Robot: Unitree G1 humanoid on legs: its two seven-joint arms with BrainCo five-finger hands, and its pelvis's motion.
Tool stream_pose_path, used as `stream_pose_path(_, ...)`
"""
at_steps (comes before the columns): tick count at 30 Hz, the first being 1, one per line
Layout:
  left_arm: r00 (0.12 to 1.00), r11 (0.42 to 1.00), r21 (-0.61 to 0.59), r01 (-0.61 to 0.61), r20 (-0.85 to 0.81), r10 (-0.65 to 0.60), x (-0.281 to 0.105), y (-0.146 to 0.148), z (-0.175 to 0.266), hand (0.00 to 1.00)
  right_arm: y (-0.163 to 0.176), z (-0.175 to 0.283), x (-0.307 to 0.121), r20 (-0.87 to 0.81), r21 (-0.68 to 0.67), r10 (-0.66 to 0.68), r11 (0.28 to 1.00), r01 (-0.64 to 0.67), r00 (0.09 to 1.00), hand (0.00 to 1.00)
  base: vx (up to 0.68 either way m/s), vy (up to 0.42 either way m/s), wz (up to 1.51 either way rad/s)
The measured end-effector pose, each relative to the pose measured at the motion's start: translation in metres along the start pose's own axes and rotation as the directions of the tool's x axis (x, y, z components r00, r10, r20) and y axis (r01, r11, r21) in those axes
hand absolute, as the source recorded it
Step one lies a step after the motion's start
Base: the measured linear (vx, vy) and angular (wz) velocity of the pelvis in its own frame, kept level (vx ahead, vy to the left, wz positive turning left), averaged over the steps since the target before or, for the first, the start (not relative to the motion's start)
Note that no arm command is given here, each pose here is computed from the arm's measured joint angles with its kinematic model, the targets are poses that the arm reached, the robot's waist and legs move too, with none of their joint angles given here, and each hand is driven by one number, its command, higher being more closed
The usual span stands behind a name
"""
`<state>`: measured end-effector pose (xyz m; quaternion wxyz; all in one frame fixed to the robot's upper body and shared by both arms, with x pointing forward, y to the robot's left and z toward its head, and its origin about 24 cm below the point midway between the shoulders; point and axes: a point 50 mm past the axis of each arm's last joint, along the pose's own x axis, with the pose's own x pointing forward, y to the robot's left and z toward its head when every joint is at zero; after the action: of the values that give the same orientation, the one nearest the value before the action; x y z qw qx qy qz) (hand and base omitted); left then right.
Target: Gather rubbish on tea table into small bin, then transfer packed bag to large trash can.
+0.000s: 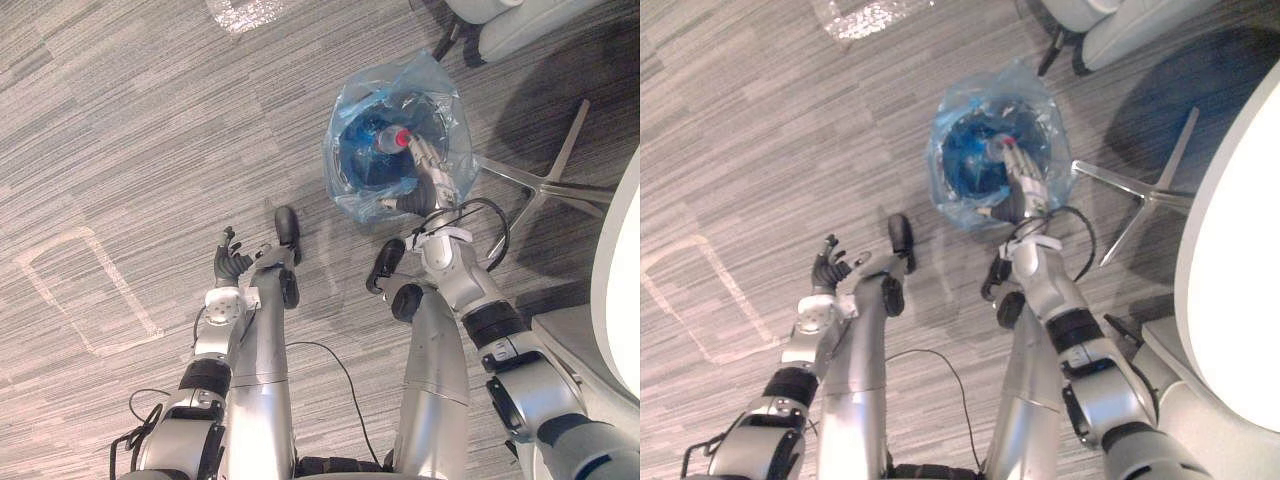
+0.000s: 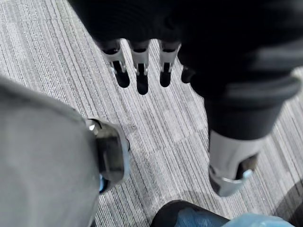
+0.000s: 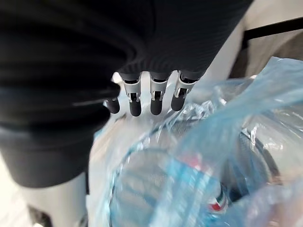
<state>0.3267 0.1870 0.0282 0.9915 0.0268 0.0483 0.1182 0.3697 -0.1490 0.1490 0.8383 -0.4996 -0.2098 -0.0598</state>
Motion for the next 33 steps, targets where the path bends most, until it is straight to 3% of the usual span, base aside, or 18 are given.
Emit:
stream_pose_path(10,1.0,1.0,-0.013,0.002,0.015,-0.002,0.0,-0.001,0.001,0.0,0.025,-0.017,-0.003,-0.053,-0.187,0.16,0.968,-0.167,0.986,0.0,-0.03,-0.008,0.08)
stream_pose_path(22,1.0,0.997,-0.071,-0.003,0.018,0.004,0.002,-0.004,0.005,0.0,0.039,-0.024,0.001,-0.16,-0.226,0.198,0.946,-0.231,0.967,0.0,-0.04,-0.001,0.18)
stream_pose_path(23,1.0,0.997,-0.074,-0.004,0.021,0.005,0.002,-0.004,0.006,0.0,0.041,-0.022,0.0,-0.16,-0.218,0.203,0.947,-0.236,0.966,1.0,-0.04,0.007,0.12)
stream_pose_path(33,0.999,0.995,-0.096,0.0,0.032,0.003,0.003,-0.008,0.01,0.0,0.047,-0.014,0.003,-0.181,-0.168,0.178,0.963,-0.208,0.967,1.0,-0.05,0.007,0.07)
